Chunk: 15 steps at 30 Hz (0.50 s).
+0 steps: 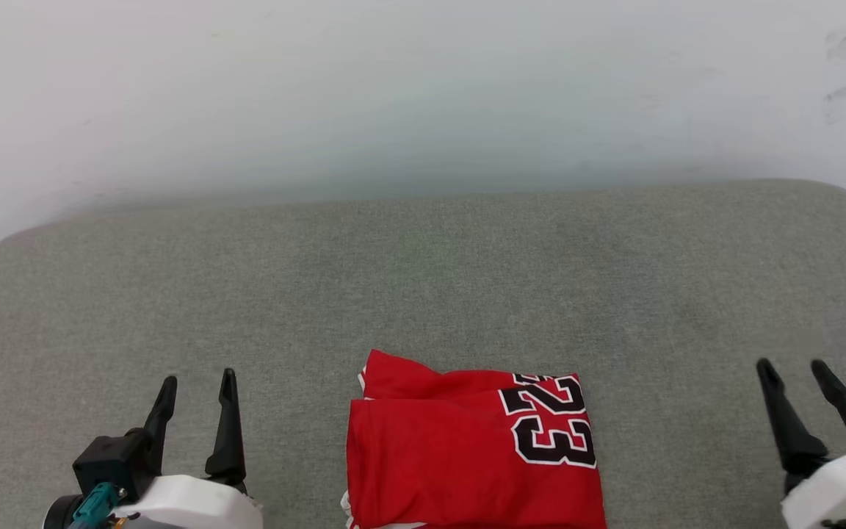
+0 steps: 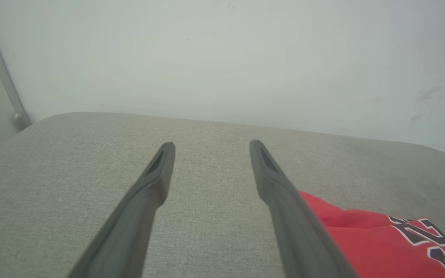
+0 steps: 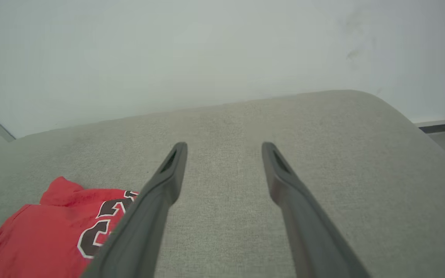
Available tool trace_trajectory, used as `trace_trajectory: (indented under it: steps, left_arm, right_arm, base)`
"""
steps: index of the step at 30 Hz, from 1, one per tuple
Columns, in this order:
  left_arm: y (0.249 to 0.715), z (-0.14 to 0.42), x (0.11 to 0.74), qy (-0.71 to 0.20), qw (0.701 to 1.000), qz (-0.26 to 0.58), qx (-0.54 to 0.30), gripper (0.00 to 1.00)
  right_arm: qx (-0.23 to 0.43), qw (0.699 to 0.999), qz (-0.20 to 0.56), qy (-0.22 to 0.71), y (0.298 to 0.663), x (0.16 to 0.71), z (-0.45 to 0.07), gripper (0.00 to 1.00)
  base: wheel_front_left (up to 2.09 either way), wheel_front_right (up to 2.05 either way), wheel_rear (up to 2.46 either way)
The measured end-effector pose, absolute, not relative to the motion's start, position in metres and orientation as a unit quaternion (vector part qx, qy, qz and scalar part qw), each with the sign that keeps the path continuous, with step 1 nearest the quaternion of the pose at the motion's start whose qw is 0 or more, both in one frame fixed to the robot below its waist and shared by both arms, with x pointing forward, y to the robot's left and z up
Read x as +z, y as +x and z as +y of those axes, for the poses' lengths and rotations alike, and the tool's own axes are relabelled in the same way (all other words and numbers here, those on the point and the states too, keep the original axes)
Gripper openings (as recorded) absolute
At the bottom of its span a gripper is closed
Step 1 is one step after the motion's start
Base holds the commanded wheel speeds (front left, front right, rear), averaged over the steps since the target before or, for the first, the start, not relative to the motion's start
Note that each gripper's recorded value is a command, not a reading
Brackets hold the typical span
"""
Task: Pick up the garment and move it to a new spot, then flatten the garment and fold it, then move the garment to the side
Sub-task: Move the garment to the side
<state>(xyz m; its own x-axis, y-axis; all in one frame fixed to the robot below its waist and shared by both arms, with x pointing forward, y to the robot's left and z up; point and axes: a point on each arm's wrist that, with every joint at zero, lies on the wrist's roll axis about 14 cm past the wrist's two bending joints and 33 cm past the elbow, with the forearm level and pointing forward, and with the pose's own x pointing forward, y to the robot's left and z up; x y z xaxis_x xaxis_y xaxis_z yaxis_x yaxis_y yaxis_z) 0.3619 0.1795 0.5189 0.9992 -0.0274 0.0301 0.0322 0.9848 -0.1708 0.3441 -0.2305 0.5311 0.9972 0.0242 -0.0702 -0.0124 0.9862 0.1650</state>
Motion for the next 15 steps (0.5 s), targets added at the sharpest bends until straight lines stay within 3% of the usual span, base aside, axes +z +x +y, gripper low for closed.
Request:
trace_trajectory:
  steps: [7, 12, 15]
  left_arm:
    - [0.370, 0.183, 0.526, -0.089, 0.996, -0.028, -0.002, 1.00]
    - [0.374, 0.193, 0.527, -0.087, 0.996, -0.034, 0.016, 1.00]
    - [0.378, 0.199, 0.527, -0.085, 0.995, -0.036, 0.026, 1.00]
  right_arm:
    - [-0.031, 0.965, 0.218, 0.140, 0.345, 0.472, -0.278, 1.00]
    - [-0.010, 0.902, 0.379, 0.208, 0.338, 0.428, -0.270, 1.00]
    - [0.031, 0.853, 0.458, 0.250, 0.336, 0.408, -0.237, 1.00]
  base:
    - [0.00, 0.00, 0.00]
    - [0.00, 0.00, 0.00]
    - [0.00, 0.00, 0.00]
